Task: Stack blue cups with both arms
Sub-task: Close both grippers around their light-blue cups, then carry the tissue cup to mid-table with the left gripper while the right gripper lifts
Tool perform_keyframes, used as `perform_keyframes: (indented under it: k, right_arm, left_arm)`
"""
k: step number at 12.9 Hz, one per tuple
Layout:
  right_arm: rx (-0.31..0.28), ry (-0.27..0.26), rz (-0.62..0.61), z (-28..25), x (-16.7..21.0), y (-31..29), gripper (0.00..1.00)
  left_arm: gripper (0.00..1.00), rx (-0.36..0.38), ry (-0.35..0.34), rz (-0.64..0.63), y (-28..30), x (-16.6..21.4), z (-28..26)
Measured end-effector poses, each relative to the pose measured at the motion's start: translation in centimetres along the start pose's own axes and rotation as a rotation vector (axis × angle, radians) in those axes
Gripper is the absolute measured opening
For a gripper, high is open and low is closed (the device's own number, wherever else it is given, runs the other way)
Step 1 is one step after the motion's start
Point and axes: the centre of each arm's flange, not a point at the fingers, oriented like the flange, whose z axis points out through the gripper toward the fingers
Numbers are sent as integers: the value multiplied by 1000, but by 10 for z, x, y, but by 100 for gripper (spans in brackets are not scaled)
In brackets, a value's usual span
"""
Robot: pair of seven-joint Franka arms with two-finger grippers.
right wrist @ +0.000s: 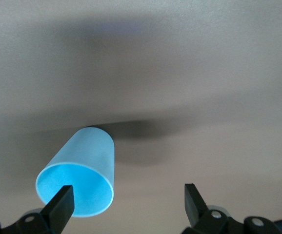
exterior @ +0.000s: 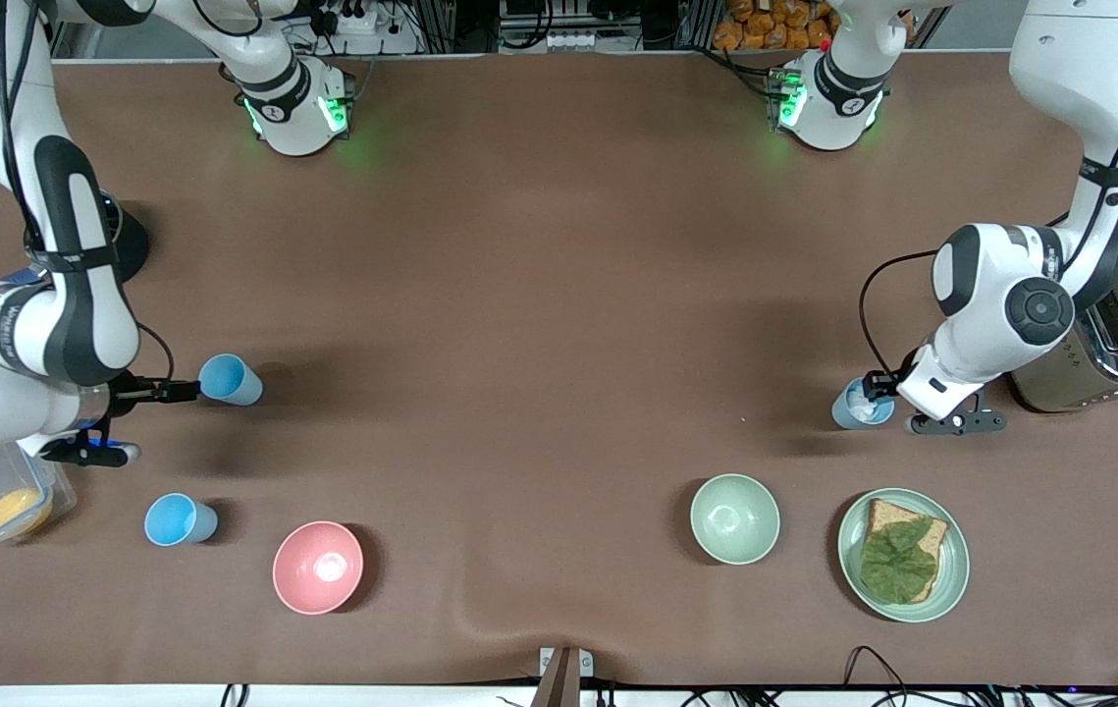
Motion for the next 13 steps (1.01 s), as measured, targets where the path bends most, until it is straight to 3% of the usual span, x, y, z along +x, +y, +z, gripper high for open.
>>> perform_keyframes:
  k: [4, 8, 13]
  right_arm:
    - [40, -19, 14, 13, -2, -2, 100]
    - [45, -12, 21, 24, 1, -1, 100]
    - [37, 11, 16, 49, 0, -7, 100]
  left_arm:
    - [6, -4, 12, 4, 3, 2, 1]
    - [3, -37, 40, 23, 49, 5, -13]
    - [3, -138, 35, -89, 194, -29, -45]
